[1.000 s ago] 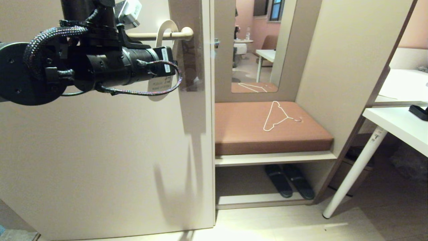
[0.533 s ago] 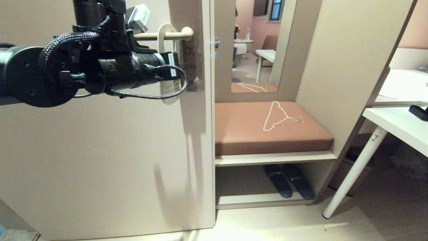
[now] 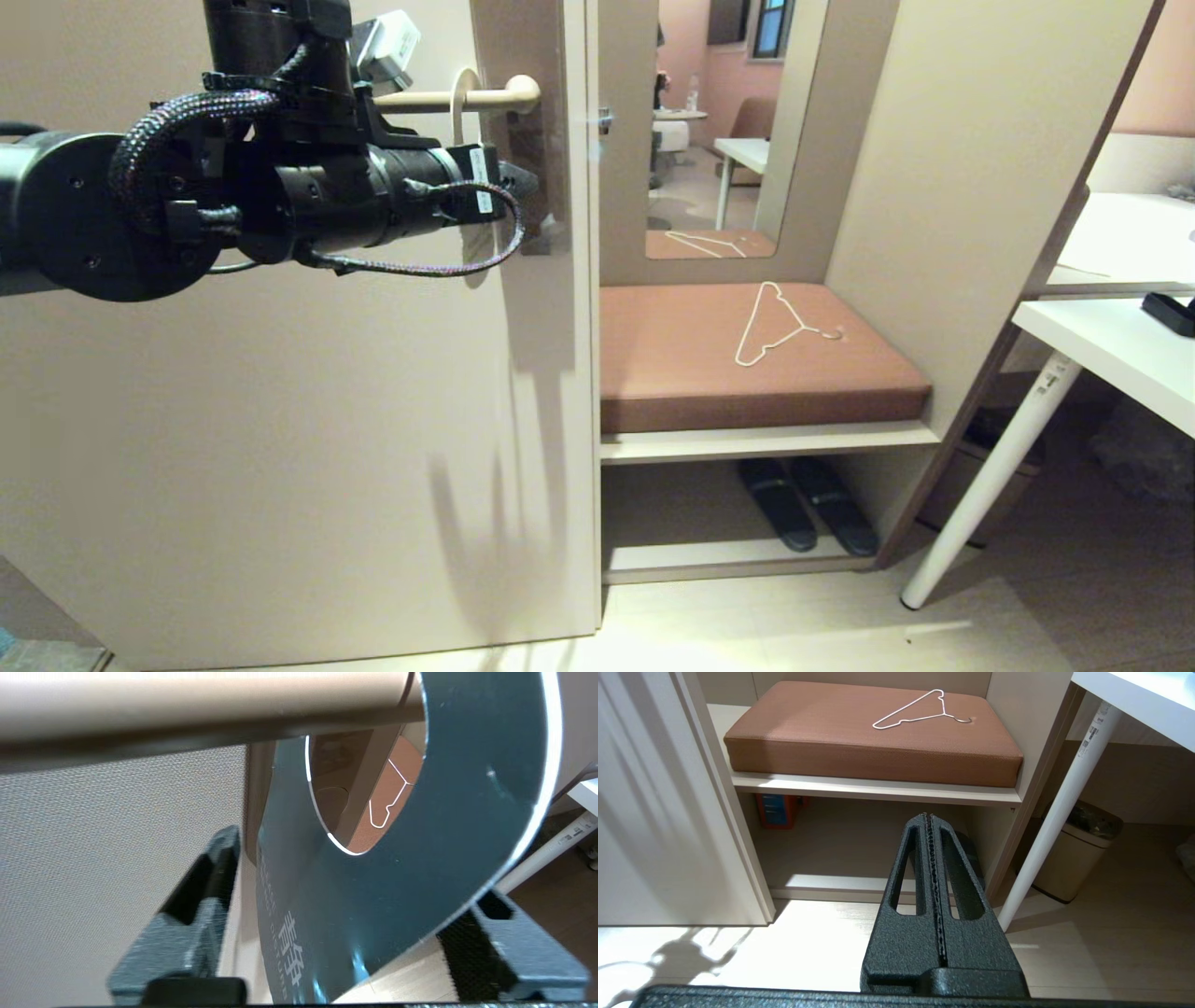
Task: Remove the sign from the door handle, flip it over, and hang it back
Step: Hang the sign back with the other side facing out
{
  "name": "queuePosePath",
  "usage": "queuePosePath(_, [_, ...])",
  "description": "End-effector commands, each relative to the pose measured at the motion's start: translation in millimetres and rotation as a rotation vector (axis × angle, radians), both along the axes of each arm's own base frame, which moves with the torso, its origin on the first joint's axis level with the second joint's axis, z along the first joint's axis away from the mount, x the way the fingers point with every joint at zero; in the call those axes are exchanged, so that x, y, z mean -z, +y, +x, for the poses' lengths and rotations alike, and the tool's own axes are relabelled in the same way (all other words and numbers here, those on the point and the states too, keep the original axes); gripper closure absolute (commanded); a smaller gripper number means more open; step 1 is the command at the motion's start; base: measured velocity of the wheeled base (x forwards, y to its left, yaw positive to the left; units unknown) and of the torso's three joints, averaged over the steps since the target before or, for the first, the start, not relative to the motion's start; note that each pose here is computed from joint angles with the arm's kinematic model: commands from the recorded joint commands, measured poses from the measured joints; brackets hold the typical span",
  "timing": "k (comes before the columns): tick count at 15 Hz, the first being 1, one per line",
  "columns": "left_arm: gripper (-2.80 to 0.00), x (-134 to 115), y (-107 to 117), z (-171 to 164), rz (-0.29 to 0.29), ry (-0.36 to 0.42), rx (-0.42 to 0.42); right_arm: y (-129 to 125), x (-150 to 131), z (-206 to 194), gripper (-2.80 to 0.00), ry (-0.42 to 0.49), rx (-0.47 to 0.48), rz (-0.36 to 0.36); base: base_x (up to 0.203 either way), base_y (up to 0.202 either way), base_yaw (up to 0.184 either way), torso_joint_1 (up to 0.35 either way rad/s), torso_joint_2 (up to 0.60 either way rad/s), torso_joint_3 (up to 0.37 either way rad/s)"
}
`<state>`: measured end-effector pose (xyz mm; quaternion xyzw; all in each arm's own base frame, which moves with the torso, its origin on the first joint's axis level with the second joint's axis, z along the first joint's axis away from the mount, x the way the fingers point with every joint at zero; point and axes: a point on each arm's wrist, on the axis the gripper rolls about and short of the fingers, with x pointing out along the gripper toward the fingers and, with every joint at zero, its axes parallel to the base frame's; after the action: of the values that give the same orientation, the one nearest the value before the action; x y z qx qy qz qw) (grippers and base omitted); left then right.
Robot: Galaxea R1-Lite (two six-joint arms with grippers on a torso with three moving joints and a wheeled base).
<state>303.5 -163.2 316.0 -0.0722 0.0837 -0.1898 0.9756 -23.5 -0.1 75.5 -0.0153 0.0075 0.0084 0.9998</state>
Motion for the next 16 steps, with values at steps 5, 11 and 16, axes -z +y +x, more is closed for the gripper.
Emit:
queuePosePath(5, [-2.8,-26.0,13.7,-24.9,-0.037,-0.065,0.001,0.0,0.0,0.0,0.0,0.0,-0.001,-0.002,0.0,0.0,0.0,0.0,0.0,0.0])
queuePosePath(11, [-2.8,-14.3,35.7,-63.0,-0.016,-0.028,-0.006,0.0,0.0,0.1,0.0,0.002,-0.001,-0.002,0.0,0.0,0.0,0.0,0.0,0.0])
queuePosePath(16, [-2.8,-4.9,43.5,-75.4,-0.003,-0.004,-0.011,0.0,0.0,0.0,0.0,0.0,-0.002,-0.002,0.0,0.0,0.0,0.0,0.0,0.0])
